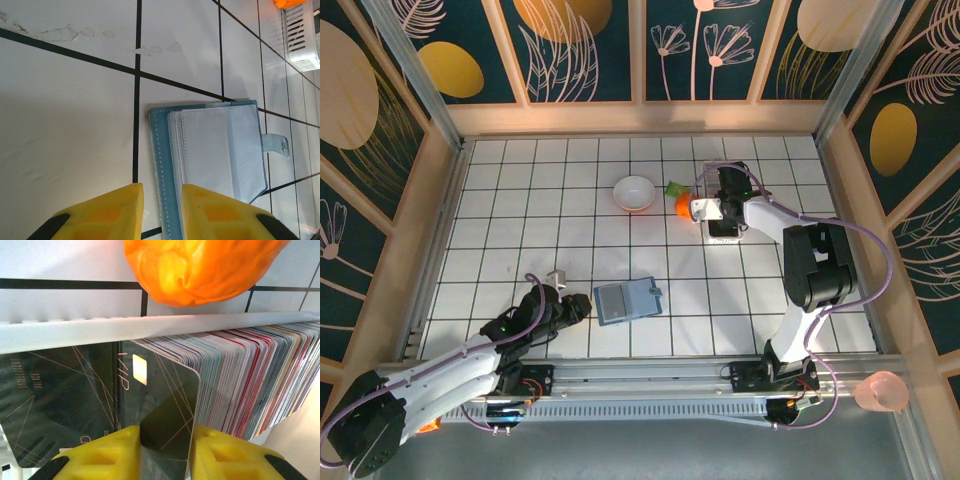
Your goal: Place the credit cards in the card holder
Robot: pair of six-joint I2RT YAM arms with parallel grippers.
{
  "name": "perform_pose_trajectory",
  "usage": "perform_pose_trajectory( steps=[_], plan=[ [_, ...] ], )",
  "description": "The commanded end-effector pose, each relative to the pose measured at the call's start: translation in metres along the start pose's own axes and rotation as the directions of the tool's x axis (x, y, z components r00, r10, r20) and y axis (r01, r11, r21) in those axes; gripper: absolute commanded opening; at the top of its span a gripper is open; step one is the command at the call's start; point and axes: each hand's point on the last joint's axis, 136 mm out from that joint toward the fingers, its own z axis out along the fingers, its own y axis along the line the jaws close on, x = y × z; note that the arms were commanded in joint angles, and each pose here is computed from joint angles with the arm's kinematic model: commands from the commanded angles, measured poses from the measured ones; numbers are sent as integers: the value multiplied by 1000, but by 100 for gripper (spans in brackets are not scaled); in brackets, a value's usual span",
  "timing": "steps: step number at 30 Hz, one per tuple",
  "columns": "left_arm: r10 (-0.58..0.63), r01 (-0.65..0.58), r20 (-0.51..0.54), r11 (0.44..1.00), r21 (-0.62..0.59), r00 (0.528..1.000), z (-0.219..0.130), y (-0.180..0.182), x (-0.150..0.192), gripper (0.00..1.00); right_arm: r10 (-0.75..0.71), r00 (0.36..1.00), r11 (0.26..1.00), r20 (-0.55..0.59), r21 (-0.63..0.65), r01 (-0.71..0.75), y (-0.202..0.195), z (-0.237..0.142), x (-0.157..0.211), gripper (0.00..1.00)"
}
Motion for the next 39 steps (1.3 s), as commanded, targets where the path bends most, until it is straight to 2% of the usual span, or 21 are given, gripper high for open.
perform_pose_trajectory(
  steps=[1, 3, 9, 11, 39],
  plan=[
    [-6, 6, 5, 1000, 20, 1000, 0, -2, 0, 25, -4, 1000, 999, -9, 41, 4, -6, -5, 3, 25],
    [-9, 9, 4, 1000, 20, 1000, 0, -1, 1, 25, -4, 1000, 999, -8, 37, 5, -4, -6, 3, 21],
    [-11, 11, 3, 1000, 25, 1000, 0, -2, 1, 23, -1, 1000, 998, -4, 62, 1, -10, -13, 2, 20],
    [-12, 12, 3, 1000, 26, 1000, 0, -2, 1, 22, 3, 1000, 998, -2, 70, -3, -12, -15, 3, 16],
    [-13, 14, -23, 999, 41, 1000, 1, -7, 4, 15, 11, 1000, 993, 8, 121, -12, -24, -39, -1, 14]
  ],
)
